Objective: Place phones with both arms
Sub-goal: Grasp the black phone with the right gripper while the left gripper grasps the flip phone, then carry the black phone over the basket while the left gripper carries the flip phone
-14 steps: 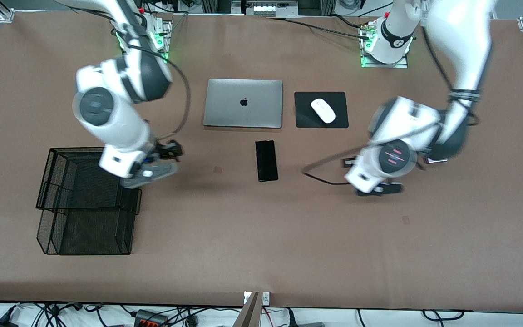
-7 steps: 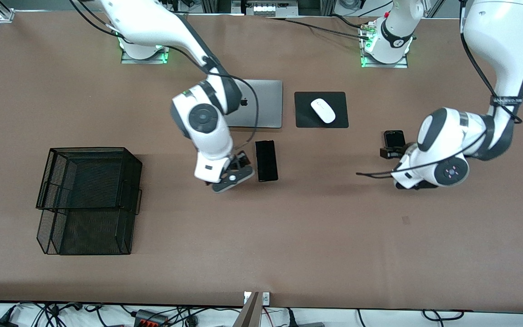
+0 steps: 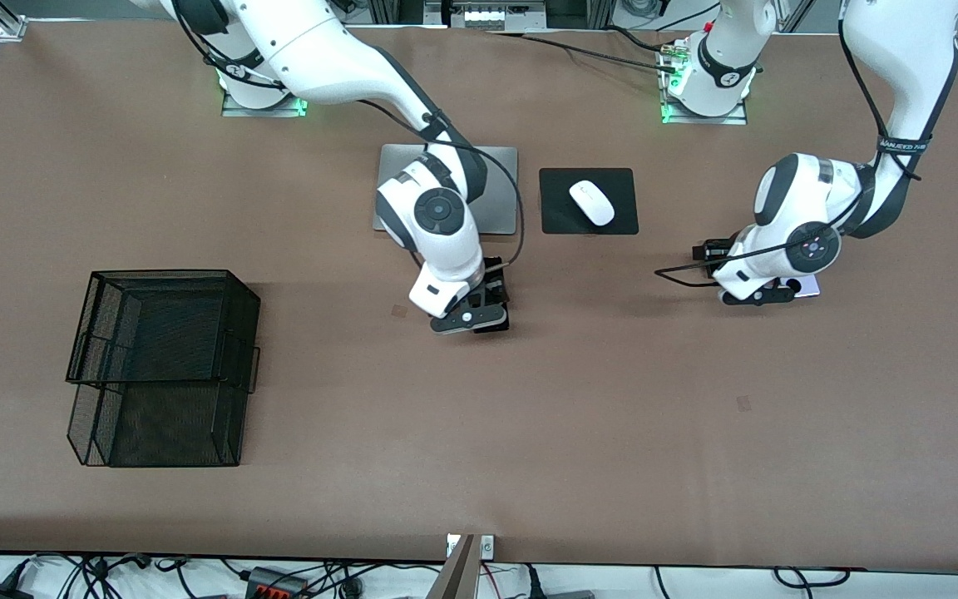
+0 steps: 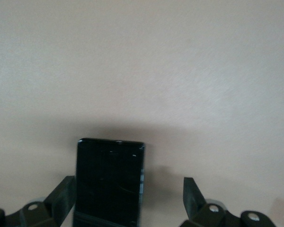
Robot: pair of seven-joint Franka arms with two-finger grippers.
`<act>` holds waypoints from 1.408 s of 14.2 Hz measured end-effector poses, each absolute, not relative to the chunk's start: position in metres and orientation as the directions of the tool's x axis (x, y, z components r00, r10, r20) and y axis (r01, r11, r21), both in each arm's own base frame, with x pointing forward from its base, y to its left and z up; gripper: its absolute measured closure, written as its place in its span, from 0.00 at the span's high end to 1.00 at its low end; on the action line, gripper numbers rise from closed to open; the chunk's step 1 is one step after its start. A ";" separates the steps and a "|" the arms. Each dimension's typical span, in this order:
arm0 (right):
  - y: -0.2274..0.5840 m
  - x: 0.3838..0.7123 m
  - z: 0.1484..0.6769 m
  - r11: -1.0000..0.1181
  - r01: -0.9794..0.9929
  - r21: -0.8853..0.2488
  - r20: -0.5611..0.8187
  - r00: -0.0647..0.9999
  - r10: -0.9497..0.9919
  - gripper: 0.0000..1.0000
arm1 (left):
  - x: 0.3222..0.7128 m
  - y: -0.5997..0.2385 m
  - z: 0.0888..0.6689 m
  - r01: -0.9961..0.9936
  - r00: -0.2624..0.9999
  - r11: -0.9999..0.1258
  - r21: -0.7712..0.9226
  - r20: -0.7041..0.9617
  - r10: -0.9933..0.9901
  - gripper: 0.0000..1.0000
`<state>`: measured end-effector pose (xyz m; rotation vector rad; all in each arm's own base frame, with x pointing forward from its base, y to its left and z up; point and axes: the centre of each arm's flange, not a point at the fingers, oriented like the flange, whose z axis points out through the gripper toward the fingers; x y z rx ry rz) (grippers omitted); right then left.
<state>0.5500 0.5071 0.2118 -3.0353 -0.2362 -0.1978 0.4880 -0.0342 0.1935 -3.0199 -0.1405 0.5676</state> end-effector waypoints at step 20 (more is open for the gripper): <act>0.534 0.515 0.171 -0.984 0.166 -0.065 0.080 0.984 0.161 1.00 | 0.495 -0.011 0.174 0.056 0.956 -0.998 -0.009 -0.288 0.056 0.81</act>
